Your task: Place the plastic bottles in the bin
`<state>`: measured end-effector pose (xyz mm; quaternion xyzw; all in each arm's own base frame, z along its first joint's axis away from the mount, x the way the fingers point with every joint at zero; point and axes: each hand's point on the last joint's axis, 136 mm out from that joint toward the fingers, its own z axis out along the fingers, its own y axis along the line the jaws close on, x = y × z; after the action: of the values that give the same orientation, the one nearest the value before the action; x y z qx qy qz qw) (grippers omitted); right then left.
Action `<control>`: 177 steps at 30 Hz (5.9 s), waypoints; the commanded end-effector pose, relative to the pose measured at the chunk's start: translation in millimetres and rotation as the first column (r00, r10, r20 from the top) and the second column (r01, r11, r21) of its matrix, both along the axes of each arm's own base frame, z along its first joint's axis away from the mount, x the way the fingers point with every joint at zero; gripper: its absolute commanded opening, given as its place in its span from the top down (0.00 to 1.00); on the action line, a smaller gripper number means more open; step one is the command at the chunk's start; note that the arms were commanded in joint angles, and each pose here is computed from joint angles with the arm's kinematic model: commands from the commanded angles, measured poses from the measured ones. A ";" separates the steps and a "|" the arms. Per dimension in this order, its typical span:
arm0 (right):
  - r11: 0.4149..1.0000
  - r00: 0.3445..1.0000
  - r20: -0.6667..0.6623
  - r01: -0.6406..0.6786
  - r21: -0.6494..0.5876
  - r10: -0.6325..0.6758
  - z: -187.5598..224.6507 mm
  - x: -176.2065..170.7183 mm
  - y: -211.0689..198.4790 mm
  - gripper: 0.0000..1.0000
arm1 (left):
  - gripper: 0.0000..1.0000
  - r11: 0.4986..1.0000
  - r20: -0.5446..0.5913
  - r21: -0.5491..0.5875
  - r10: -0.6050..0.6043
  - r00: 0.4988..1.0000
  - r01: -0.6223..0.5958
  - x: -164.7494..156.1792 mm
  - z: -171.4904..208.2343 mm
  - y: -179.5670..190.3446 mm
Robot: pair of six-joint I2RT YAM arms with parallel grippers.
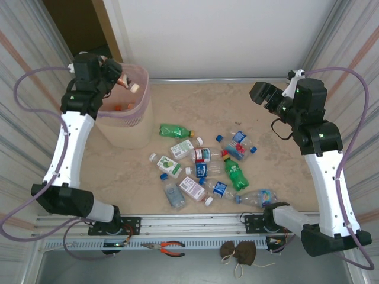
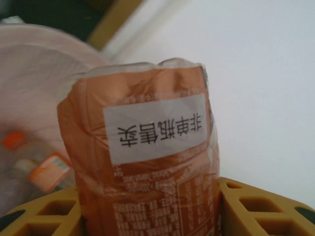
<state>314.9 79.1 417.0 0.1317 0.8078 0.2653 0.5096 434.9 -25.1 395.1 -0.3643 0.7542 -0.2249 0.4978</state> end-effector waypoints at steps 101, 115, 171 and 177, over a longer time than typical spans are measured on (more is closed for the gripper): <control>0.998 0.983 -0.174 0.055 0.006 -0.053 -66.1 -6.0 -28.5 0.18 | 0.24 0.920 -0.317 -0.337 0.088 0.944 -0.198 109.6 -108.2 -26.8; 0.996 0.920 -0.386 0.041 -0.075 -0.067 -139.8 -1.9 -33.6 0.19 | 0.27 0.948 -0.239 -0.314 -0.019 0.971 -0.059 80.3 -76.6 -42.4; 0.813 0.571 -0.821 -0.473 -0.339 -0.010 -375.6 114.4 -36.2 0.29 | 0.26 0.920 -0.010 -0.073 -0.386 0.923 0.384 -35.9 -43.2 -64.9; 0.840 0.566 -0.824 -0.444 -0.313 -0.008 -383.1 120.6 -40.4 0.32 | 0.26 0.918 -0.010 -0.082 -0.391 0.920 0.389 -35.7 -44.7 -66.4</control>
<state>433.1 35.7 38.2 -0.0159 0.9967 0.0131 0.0789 400.1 -91.5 345.2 -0.2350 0.8118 -0.3378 0.4143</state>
